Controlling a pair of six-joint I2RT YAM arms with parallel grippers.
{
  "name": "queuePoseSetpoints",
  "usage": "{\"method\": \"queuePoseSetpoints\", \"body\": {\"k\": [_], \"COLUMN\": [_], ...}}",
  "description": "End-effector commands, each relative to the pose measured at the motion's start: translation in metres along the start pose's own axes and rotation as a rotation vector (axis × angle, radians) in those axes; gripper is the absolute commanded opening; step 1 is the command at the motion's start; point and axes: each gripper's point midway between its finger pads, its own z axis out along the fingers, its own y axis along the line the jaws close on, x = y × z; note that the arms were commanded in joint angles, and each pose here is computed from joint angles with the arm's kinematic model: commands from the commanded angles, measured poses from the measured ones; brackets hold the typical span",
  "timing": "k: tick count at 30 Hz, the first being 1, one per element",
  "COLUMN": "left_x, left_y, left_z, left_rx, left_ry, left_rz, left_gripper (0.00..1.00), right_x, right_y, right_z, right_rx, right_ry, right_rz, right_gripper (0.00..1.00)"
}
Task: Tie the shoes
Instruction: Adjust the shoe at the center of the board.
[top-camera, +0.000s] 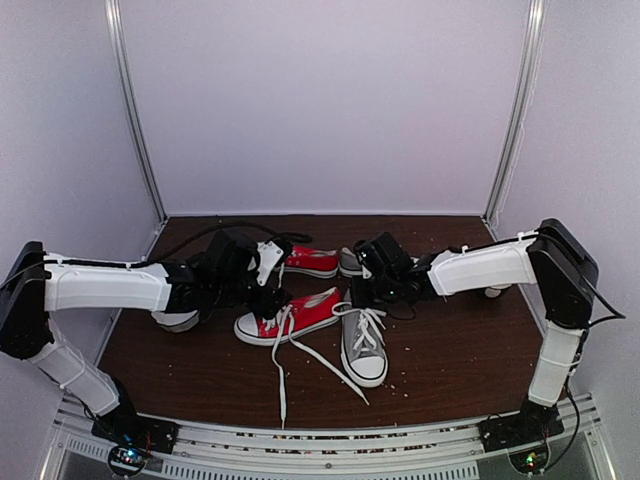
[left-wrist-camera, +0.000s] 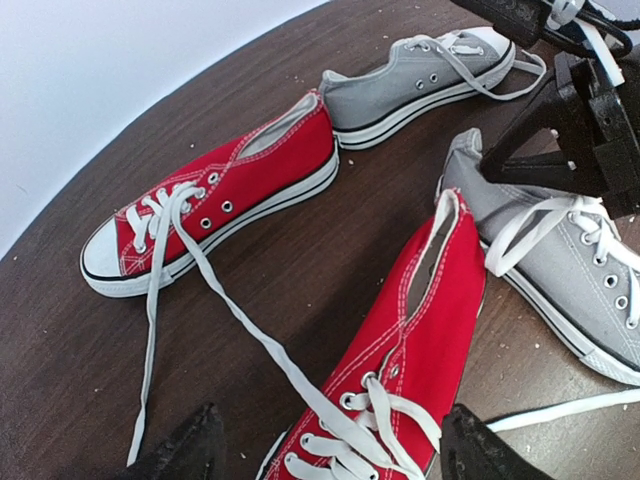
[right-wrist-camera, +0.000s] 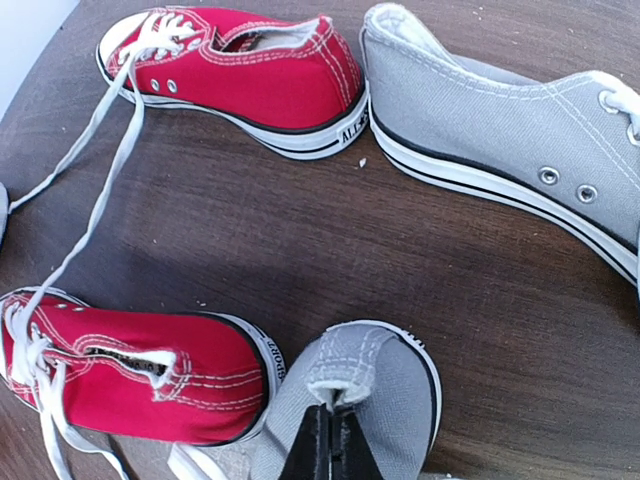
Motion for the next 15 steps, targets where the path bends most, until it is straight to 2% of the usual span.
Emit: {"method": "queuePoseSetpoints", "body": {"k": [1, 5, 8, 11, 15], "left_x": [-0.002, -0.004, -0.008, -0.012, -0.017], "left_y": [0.004, 0.004, -0.004, -0.013, -0.026], "left_z": [0.002, 0.002, 0.002, 0.001, -0.003], "left_rx": [-0.015, -0.011, 0.032, 0.085, 0.164], "left_ry": [-0.015, -0.018, -0.025, -0.028, -0.05], "left_rz": [-0.003, 0.0, 0.018, 0.049, 0.086], "left_gripper": [0.75, 0.75, 0.75, 0.74, 0.73], "right_x": [-0.024, -0.032, -0.038, -0.056, -0.086], "right_y": [0.018, 0.018, 0.022, 0.025, 0.011], "right_z": [-0.015, -0.024, -0.032, -0.052, -0.074], "right_rx": [-0.071, -0.069, -0.092, -0.15, -0.177], "right_ry": [-0.11, -0.134, -0.124, -0.133, -0.074], "right_rz": [0.062, 0.048, 0.003, -0.1, -0.302], "right_gripper": [0.0, 0.02, 0.22, 0.36, 0.46]}}
